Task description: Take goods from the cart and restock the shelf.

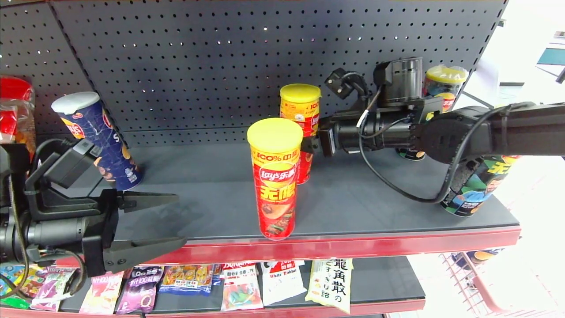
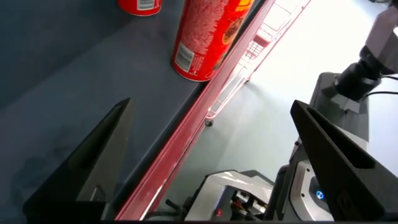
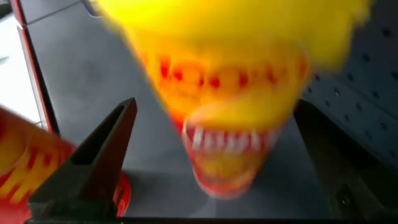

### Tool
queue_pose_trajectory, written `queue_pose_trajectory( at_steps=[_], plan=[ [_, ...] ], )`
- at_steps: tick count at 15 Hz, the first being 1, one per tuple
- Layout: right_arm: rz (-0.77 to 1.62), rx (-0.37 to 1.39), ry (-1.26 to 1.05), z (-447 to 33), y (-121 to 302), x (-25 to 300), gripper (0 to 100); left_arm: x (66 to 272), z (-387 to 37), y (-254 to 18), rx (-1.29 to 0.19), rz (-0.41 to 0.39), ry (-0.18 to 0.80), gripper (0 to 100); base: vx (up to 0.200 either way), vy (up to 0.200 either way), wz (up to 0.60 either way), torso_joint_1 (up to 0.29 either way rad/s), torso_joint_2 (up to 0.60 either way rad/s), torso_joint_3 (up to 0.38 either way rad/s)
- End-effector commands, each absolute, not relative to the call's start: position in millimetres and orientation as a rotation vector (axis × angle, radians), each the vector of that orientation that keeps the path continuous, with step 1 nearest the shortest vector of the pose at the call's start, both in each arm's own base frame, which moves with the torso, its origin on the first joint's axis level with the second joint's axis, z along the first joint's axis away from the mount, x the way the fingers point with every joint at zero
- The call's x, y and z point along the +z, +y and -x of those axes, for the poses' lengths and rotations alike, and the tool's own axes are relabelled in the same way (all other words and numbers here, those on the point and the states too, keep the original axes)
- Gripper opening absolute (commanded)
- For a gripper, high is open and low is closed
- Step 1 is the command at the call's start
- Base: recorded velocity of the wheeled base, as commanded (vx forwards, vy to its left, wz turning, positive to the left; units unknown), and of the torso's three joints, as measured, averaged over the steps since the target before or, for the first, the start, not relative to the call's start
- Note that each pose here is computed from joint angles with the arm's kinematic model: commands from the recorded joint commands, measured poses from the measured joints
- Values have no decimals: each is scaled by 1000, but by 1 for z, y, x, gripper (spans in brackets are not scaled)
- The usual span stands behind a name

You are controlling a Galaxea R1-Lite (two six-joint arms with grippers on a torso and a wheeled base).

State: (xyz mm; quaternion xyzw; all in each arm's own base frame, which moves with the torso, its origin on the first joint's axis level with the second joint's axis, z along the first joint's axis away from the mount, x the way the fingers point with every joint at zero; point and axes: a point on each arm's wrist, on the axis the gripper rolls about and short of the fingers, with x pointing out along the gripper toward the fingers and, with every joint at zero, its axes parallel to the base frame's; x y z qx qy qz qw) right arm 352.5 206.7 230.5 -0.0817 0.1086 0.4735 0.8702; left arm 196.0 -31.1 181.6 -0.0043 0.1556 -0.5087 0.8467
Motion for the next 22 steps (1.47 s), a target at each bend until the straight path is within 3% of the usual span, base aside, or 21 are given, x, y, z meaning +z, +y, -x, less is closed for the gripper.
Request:
queue_pose_trajectory(
  at_steps=[1,4,9,13,16,22],
  plan=[
    [173,947,213,-325,187,248,100,178,-200,-33,-1055,5,348,100,0,0,0,0,0,0],
    [176,900,257,-302,168,243,100,173,-206,-40,-1063,-3,372,100,0,0,0,0,0,0],
    [182,890,339,-205,118,224,100,163,-227,-65,-1044,-72,397,100,0,0,0,0,0,0],
    [172,852,268,-143,80,223,100,154,-249,-76,-1007,-128,380,100,0,0,0,0,0,0],
    [167,683,217,-133,59,230,100,154,-256,-86,-1008,-145,385,100,0,0,0,0,0,0],
    [116,577,168,-124,42,240,100,147,-272,-103,-1023,-161,400,100,0,0,0,0,0,0]
  ],
)
